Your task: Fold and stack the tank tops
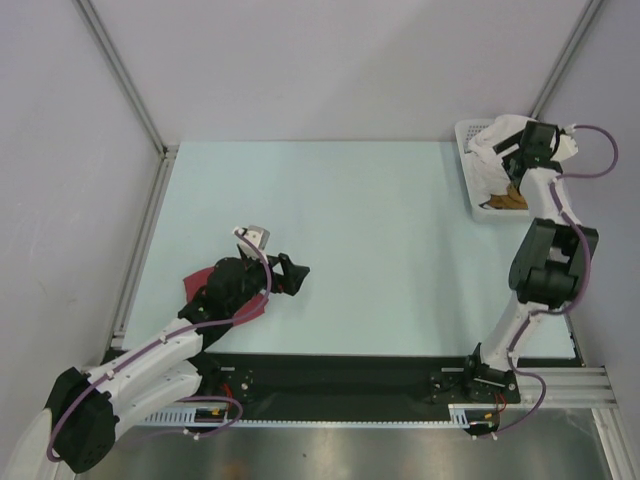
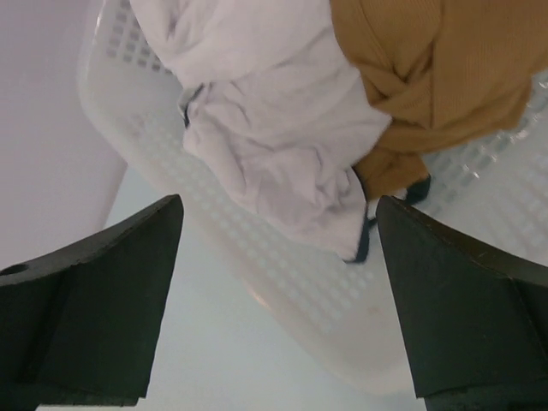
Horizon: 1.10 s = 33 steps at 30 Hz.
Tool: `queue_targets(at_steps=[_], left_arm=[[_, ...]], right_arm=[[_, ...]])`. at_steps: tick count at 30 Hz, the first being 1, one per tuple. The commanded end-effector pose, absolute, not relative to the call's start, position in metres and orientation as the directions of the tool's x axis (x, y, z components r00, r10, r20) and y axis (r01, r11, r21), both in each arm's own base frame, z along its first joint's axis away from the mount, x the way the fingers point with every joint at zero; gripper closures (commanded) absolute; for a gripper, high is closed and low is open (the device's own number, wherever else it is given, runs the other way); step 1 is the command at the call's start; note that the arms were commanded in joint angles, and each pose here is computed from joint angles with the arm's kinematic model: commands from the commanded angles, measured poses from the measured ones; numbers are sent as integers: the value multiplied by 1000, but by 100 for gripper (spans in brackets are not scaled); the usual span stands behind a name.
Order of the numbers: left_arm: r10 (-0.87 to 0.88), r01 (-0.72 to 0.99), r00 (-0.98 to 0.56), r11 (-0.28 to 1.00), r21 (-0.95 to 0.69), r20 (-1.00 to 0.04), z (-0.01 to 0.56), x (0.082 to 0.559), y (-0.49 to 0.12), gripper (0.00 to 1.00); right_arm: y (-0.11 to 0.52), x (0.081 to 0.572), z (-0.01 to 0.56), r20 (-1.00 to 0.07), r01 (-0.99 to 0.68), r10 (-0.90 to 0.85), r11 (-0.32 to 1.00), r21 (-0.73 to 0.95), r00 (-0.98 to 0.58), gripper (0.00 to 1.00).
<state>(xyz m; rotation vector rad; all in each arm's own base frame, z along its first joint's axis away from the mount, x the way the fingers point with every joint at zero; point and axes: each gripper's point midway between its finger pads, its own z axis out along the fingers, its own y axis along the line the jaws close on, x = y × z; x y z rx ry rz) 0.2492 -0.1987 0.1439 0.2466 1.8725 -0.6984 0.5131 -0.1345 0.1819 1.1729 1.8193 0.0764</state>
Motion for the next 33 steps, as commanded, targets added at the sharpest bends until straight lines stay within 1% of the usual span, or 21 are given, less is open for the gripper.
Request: queue_targets(at_steps=[1, 2, 3, 4, 6, 7, 9, 13, 16, 17, 18, 19, 20, 21, 23, 24, 27, 28, 30, 32, 33], left_arm=[[-184, 513, -389, 771, -378, -903, 156, 248, -208, 0], [-183, 513, -388, 771, -377, -903, 155, 248, -208, 0], [-182, 510, -387, 774, -375, -904, 154, 248, -207, 0], [-182, 506, -391, 777, -375, -903, 153, 248, -206, 0], [-179, 502, -392, 780, -373, -902, 152, 249, -206, 0], [-179, 503, -392, 780, -373, -902, 151, 249, -206, 0], [-176, 504, -398, 778, -375, -900, 151, 250, -208, 0], [-173, 505, -404, 776, -377, -898, 150, 250, -209, 0], [-171, 499, -405, 782, -374, -898, 150, 251, -208, 0], [-172, 499, -404, 782, -374, -899, 150, 251, -208, 0], [-169, 499, -403, 783, -371, -900, 150, 251, -207, 0], [-170, 495, -405, 785, -371, -899, 149, 251, -207, 0], [-169, 494, -403, 787, -369, -899, 150, 251, -207, 0], [-170, 492, -402, 789, -369, -900, 150, 252, -206, 0], [-166, 488, -403, 793, -365, -900, 148, 252, -205, 0], [-164, 483, -406, 797, -363, -899, 147, 253, -205, 0], [-161, 484, -409, 796, -364, -898, 146, 253, -206, 0], [-161, 485, -407, 796, -362, -899, 147, 253, -206, 0], [-161, 483, -408, 798, -362, -899, 146, 254, -205, 0], [-165, 484, -404, 796, -363, -900, 149, 254, -205, 0], [-166, 484, -403, 796, -364, -900, 149, 253, -205, 0]], right_arm=[[-158, 567, 199, -630, 660, 776, 464, 591, 19, 0], [-156, 578, 192, -615, 654, 788, 462, 599, 6, 0], [-160, 596, 218, -613, 613, 789, 461, 641, 47, 0], [-165, 603, 171, -590, 677, 807, 435, 594, -1, 0], [-173, 625, 183, -595, 662, 803, 431, 613, 29, 0], [-176, 628, 146, -576, 712, 817, 407, 573, -3, 0], [-178, 637, 130, -551, 719, 834, 381, 582, 3, 0], [-177, 639, 76, -450, 754, 892, 262, 603, 50, 0], [-177, 643, 61, -440, 755, 895, 239, 610, 73, 3], [-175, 648, 57, -448, 749, 892, 255, 611, 62, 8], [-174, 652, 58, -454, 737, 890, 271, 619, 54, 20], [-173, 657, 60, -454, 724, 890, 283, 630, 47, 24], [-172, 664, 68, -461, 705, 886, 304, 641, 38, 31], [-169, 668, 58, -461, 698, 887, 322, 640, 14, 55], [-158, 679, 61, -445, 646, 895, 365, 670, -44, 86], [-156, 682, 68, -465, 626, 883, 398, 671, -64, 100], [-152, 679, 84, -557, 601, 824, 498, 625, -103, 100], [-155, 680, 119, -605, 570, 794, 524, 633, -58, 100], [-158, 670, 134, -653, 563, 756, 564, 603, -58, 100], [-164, 667, 181, -685, 508, 728, 593, 624, -8, 100], [-164, 666, 191, -691, 489, 723, 605, 628, -8, 98]])
